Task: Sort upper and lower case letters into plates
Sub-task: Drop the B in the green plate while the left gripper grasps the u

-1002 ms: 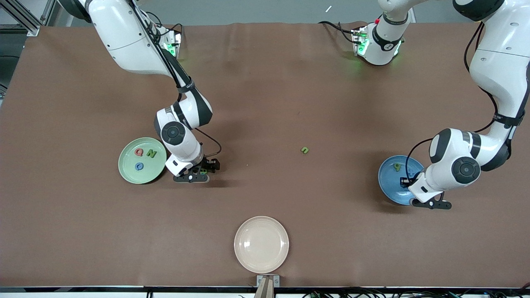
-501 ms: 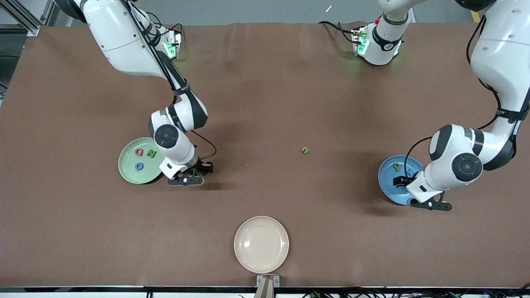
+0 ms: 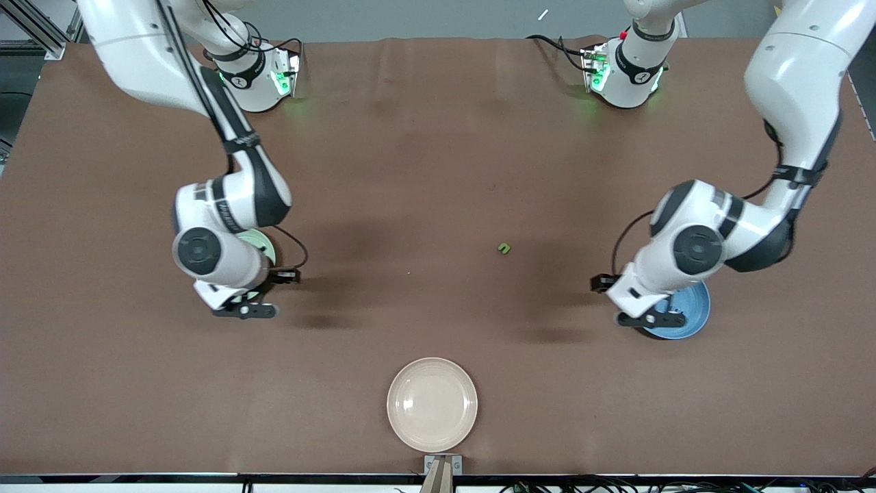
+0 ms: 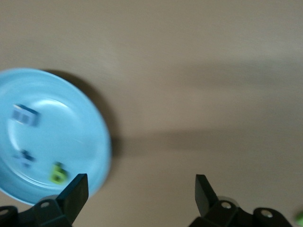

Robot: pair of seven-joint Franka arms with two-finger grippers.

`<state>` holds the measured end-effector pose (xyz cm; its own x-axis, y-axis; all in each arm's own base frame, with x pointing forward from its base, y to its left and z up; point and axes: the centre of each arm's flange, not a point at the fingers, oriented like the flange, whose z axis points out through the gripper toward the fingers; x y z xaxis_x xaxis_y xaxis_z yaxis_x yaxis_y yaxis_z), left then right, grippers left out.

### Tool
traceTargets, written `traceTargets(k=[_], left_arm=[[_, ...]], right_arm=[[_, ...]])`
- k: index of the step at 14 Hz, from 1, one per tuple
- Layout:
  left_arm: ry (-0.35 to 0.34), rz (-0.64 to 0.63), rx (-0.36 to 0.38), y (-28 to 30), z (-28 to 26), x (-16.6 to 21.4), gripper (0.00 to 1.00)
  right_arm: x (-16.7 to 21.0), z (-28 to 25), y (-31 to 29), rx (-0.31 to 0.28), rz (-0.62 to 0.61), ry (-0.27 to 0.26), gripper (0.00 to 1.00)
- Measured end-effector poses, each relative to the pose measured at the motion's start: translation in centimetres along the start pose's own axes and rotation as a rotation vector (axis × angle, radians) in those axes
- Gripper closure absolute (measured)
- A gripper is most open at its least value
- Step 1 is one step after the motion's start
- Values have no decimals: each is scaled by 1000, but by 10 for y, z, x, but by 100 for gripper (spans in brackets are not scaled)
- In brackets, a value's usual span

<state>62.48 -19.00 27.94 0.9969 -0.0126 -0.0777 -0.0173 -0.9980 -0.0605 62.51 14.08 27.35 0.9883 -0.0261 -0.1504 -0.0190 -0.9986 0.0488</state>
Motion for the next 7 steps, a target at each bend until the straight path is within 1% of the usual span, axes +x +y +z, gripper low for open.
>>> traceTargets(k=[2,5,7], left_arm=[[1,-48,8,54,0,-20,0],[7,-125,14,119,3,-50,0],[18,-179,-10,149,8,-64,0]], right_arm=[[5,3,29,4,11,-14,59],[7,26,70,6,47,-57,59],[7,42,80,6,63,-78,59]])
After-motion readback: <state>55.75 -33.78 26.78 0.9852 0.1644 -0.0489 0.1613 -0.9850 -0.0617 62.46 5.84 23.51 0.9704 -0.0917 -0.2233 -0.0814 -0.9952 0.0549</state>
